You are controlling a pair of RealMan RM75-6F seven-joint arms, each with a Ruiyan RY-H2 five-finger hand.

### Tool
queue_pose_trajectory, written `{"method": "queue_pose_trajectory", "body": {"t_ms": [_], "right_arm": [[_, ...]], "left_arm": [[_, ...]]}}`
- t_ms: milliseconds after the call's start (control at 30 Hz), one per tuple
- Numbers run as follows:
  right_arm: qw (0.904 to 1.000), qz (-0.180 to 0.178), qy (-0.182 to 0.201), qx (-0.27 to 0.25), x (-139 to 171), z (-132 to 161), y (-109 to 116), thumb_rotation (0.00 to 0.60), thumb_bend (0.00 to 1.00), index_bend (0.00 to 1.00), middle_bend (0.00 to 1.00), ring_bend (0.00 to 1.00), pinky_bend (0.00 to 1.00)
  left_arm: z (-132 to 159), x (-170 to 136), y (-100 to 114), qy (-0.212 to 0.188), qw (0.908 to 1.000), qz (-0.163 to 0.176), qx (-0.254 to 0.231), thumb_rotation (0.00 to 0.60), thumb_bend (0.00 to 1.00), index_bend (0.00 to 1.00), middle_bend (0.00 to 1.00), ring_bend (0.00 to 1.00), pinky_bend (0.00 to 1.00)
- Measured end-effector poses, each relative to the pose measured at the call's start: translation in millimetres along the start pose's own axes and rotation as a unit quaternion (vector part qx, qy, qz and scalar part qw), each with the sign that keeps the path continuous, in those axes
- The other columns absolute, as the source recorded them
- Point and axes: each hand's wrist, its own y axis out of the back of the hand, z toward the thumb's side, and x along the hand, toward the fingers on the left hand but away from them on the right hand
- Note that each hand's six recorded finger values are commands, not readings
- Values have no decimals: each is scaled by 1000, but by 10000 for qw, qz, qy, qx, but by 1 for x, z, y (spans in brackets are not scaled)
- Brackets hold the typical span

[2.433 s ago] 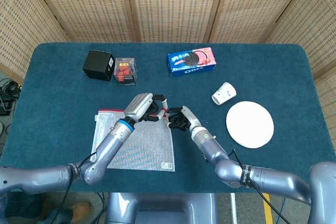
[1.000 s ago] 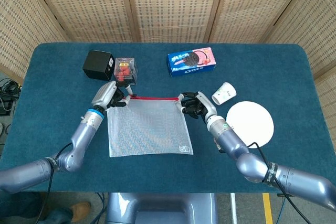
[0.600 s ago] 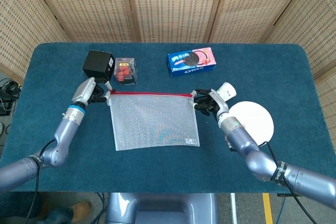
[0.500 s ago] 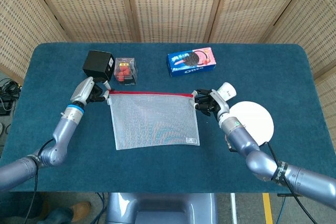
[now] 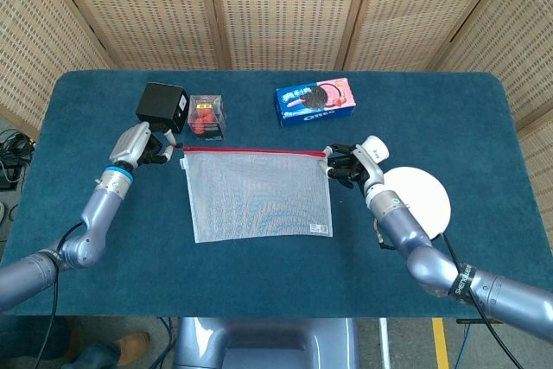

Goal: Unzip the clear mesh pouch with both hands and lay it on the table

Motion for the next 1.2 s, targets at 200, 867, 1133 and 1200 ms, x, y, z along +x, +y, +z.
{"method": "queue_pose_trajectory", "body": {"t_ms": [200,867,1133,1200], "right_arm": [[10000,-44,-34,4,-1,-3,4,600,853,758,903,901,1000],[9880,-322,217,1495,5,-11,24,600,0,0,863,896,1000],[9289,-743,907,3512,30,-6,46,600,0,65,584,639,605],[8950,-916,1181,4202,41,-5,54,600,0,91,449,470,268]], "left_arm": [[-5,1,9,123,9999,61,75,600,631,833,1000,975,1000],[1,-16,24,-353,9985,279,327,600,0,0,984,949,1000],[-13,-57,60,-658,9871,1127,922,600,0,0,364,470,540],[-23,-75,69,-636,9813,1361,1207,600,0,0,103,238,288]]}}
